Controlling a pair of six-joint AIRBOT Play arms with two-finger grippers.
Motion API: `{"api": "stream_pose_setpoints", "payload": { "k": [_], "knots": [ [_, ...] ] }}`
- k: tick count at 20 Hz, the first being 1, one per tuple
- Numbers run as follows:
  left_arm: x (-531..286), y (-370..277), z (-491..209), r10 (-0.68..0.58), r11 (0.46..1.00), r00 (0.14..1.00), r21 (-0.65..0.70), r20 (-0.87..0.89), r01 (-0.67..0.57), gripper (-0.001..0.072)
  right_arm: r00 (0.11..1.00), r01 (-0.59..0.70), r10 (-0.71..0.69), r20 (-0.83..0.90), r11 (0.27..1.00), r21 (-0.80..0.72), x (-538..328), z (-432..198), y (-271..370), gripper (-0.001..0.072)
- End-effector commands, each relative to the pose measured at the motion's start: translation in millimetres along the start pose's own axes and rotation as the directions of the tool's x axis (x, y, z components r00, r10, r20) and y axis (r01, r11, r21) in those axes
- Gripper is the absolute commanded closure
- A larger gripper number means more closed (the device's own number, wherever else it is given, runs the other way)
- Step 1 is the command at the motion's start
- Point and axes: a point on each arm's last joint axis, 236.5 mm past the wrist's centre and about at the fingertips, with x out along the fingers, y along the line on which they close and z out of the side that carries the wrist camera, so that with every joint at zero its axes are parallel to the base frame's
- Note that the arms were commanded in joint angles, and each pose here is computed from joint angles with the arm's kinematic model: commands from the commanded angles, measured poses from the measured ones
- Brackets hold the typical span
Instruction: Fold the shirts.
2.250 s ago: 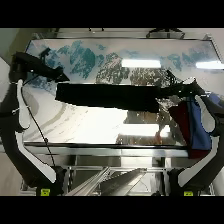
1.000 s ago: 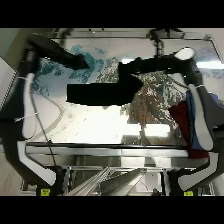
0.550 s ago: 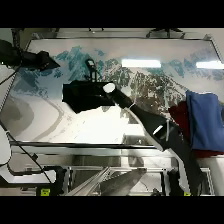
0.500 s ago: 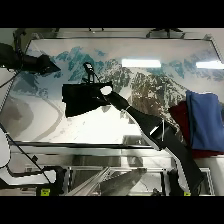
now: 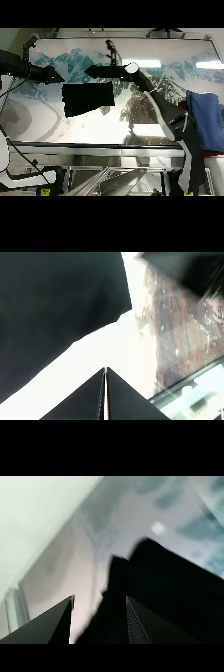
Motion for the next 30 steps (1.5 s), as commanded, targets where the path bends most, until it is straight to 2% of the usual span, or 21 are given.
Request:
{"api": "stream_pose_setpoints", "payload": {
  "k": [1, 2, 5, 9, 14, 15, 16, 18, 20, 23, 25, 28, 30],
  "knots": [
    [0.9, -0.6, -3.9, -0.003, 1.000, 1.000, 0.000, -0.015, 0.003, 0.0687, 0.938, 0.233, -0.182, -0.295, 0.961, 0.150, -72.6, -50.7, -77.7, 0.0185],
    [0.9, -0.8, -4.0, -0.004, 1.000, 1.000, 0.000, -0.016, 0.004, 0.0687, 0.917, 0.288, -0.218, -0.333, 0.942, 0.175, -82.7, -65.1, -100.3, 0.0080],
    [0.8, -0.5, -3.9, -0.003, 1.000, 1.000, 0.000, -0.015, 0.003, 0.0687, 0.876, 0.363, -0.252, -0.412, 0.905, 0.219, -87.1, -104.5, -145.7, 0.0080],
    [0.9, -0.8, -4.7, -0.004, 1.000, 1.000, 0.000, -0.019, 0.004, 0.0687, 0.879, 0.311, -0.184, -0.440, 0.920, 0.237, -53.0, -137.0, -151.0, 0.0080],
    [0.9, -0.8, -4.6, -0.004, 1.000, 1.000, 0.007, -0.018, 0.004, 0.0687, 0.882, 0.316, -0.202, -0.427, 0.924, 0.217, -17.0, -155.4, -152.8, 0.0094],
    [0.9, -0.8, -4.6, -0.004, 1.000, 1.000, 0.007, -0.018, 0.004, 0.0687, 0.885, 0.316, -0.209, -0.416, 0.926, 0.208, -11.0, -154.8, -150.7, 0.0115],
    [0.9, -0.7, -4.3, -0.004, 1.000, 1.000, 0.007, -0.017, 0.004, 0.0687, 0.894, 0.303, -0.205, -0.398, 0.931, 0.202, -5.2, -151.7, -146.6, 0.0267],
    [0.9, -0.7, -4.1, -0.004, 1.000, 1.000, 0.007, -0.016, 0.004, 0.0687, 0.931, 0.206, -0.125, -0.343, 0.956, 0.209, 8.8, -140.5, -122.6, 0.0692],
    [0.9, -0.8, -4.5, -0.004, 1.000, 1.000, 0.007, -0.018, 0.004, 0.0687, 0.954, 0.122, -0.055, -0.296, 0.969, 0.213, 10.1, -118.2, -93.6, 0.0694],
    [0.9, -1.3, -6.7, -0.006, 1.000, 1.000, 0.007, -0.027, 0.007, 0.0688, 0.963, 0.097, -0.071, -0.261, 0.991, 0.091, -26.6, -67.4, -48.8, 0.0694],
    [0.8, -2.0, -9.2, -0.009, 1.000, 0.999, 0.007, -0.038, 0.009, 0.0687, 0.962, 0.198, -0.190, -0.194, 0.980, 0.025, -77.3, -18.8, -31.6, 0.0695],
    [0.6, -3.1, -13.0, -0.014, 1.000, 0.998, 0.006, -0.054, 0.014, 0.0687, 0.927, 0.375, -0.375, -0.020, 0.927, 0.027, -176.6, 54.2, -20.0, 0.0694],
    [0.5, -3.6, -14.3, -0.016, 1.000, 0.998, 0.006, -0.059, 0.016, 0.0687, 0.873, 0.472, -0.476, 0.104, 0.879, 0.061, -244.4, 91.9, -20.6, 0.0694]
  ]
}}
